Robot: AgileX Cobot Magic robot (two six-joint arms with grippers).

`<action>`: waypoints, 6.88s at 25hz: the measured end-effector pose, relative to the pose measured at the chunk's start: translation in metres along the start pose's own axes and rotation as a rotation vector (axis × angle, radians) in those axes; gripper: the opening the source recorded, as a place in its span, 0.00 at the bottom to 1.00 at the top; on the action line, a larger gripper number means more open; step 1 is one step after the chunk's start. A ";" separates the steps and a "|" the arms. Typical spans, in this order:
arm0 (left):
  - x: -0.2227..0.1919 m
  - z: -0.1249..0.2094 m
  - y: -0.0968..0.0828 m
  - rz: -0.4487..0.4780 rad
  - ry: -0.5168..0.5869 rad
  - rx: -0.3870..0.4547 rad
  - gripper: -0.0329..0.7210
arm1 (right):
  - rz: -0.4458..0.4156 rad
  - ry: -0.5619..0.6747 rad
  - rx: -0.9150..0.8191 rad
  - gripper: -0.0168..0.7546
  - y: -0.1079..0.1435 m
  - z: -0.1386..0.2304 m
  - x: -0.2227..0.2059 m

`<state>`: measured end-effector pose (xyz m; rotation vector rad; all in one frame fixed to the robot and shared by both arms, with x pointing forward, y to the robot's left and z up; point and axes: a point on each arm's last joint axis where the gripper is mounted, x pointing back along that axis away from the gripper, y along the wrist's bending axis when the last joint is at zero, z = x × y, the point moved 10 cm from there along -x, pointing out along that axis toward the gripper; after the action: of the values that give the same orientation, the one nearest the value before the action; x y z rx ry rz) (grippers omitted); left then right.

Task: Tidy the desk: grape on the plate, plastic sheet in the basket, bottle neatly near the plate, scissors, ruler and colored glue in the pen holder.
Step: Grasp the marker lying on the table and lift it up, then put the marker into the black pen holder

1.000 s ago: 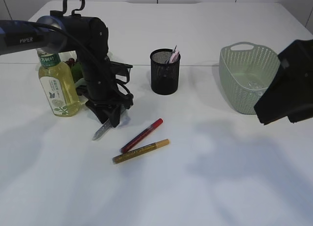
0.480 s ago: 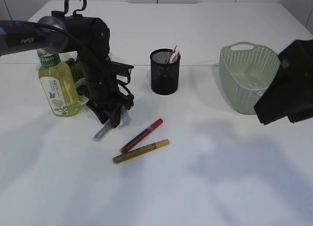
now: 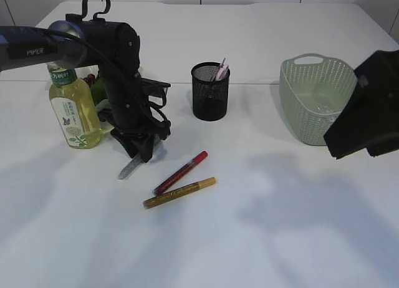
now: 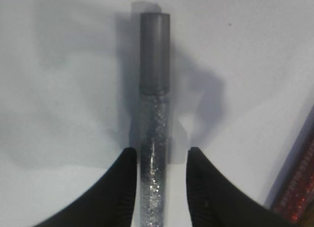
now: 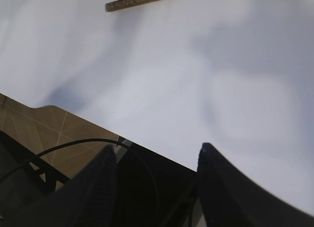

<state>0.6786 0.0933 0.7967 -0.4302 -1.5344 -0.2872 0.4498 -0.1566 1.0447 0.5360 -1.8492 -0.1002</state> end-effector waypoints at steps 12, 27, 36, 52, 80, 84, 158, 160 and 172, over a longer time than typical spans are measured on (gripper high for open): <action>0.000 0.000 0.000 0.000 0.000 0.000 0.37 | 0.000 0.000 0.000 0.56 0.000 0.000 0.000; 0.000 0.000 0.000 0.000 0.000 0.000 0.37 | 0.000 0.000 0.000 0.56 0.000 0.000 0.000; 0.000 0.000 0.000 0.000 0.000 0.000 0.37 | 0.000 0.000 0.000 0.56 0.000 0.000 0.000; -0.007 0.000 0.001 0.000 0.011 0.001 0.23 | 0.000 0.000 0.000 0.56 0.000 0.000 0.000; 0.021 -0.007 -0.011 0.046 -0.050 0.013 0.15 | 0.000 0.000 0.000 0.56 0.000 0.000 0.000; 0.050 0.001 -0.016 0.059 -0.083 0.014 0.15 | 0.003 0.000 0.001 0.56 -0.001 0.000 0.000; 0.140 -0.149 -0.054 0.223 -1.489 -0.005 0.16 | 0.085 -0.140 0.095 0.56 -0.015 -0.027 0.002; 0.140 -0.152 -0.054 0.227 -1.490 0.001 0.16 | 0.085 -0.144 0.095 0.56 -0.015 -0.028 0.003; 0.136 -0.153 -0.058 0.216 -1.474 -0.043 0.22 | 0.086 -0.166 0.096 0.56 -0.015 -0.032 0.002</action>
<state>0.7933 -0.0145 0.9394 -0.9367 -2.8695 0.2705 0.4833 -0.1648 1.0530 0.5269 -2.0444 0.0023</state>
